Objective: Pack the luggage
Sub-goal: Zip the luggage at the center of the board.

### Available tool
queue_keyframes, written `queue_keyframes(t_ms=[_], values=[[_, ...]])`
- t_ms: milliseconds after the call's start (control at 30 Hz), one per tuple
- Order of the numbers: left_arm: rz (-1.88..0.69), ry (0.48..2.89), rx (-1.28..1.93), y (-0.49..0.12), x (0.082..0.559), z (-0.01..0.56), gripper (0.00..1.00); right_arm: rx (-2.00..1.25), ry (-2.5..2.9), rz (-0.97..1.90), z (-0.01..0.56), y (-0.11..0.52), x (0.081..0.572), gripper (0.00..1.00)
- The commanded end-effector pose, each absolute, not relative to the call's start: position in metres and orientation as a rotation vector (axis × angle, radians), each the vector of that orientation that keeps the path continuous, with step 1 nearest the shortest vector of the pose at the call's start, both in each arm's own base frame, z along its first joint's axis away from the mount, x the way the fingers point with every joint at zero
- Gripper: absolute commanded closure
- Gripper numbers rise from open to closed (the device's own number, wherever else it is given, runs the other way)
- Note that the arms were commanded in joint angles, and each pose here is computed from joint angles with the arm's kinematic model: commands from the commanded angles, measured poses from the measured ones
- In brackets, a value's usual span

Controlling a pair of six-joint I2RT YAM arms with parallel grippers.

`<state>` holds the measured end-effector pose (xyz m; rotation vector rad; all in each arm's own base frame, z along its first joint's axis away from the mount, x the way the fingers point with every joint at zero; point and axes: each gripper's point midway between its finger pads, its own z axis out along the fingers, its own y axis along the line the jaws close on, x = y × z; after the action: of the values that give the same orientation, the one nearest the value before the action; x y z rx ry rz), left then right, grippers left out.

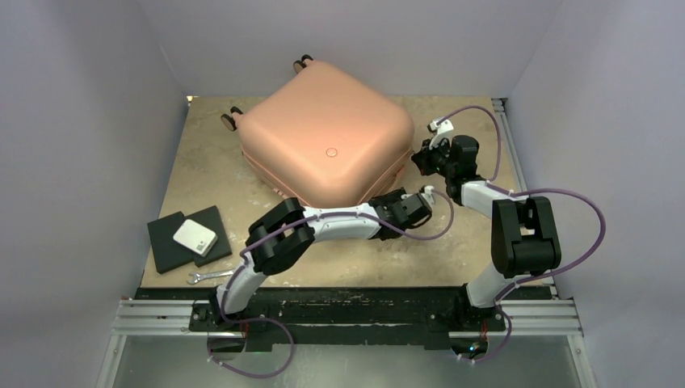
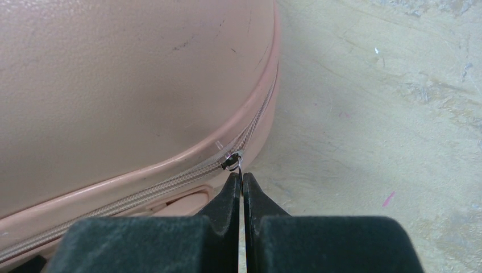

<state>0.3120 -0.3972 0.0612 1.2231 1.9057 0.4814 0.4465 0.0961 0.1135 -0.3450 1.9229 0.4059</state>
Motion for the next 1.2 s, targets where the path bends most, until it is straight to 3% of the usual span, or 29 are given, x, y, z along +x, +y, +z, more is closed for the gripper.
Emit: queue_keyframes(t_ms=[0, 33, 67, 300, 633, 1167], values=[[0.307, 2.037, 1.215, -0.388, 0.325, 0.056, 0.87, -0.282, 1.892, 0.267, 0.127, 0.061, 0.462, 1.00], [0.290, 2.047, 1.214, -0.384, 0.327, 0.058, 0.99, -0.282, 1.890, 0.260, 0.127, 0.060, 0.462, 1.00], [0.271, 2.052, 1.233, -0.381, 0.326, 0.059, 1.00, -0.280, 1.890, 0.255, 0.127, 0.060, 0.462, 1.00], [-0.027, 2.014, 1.576, -0.364, 0.268, 0.066, 1.00, -0.202, 1.868, 0.167, 0.138, 0.043, 0.462, 1.00], [-0.211, 1.955, 2.017, -0.302, 0.190, 0.046, 1.00, -0.215, 1.893, 0.102, 0.143, 0.034, 0.456, 1.00], [-0.083, 1.610, 2.329, -0.262, 0.149, 0.033, 1.00, -0.517, 1.743, 0.130, 0.165, 0.061, 0.493, 1.00]])
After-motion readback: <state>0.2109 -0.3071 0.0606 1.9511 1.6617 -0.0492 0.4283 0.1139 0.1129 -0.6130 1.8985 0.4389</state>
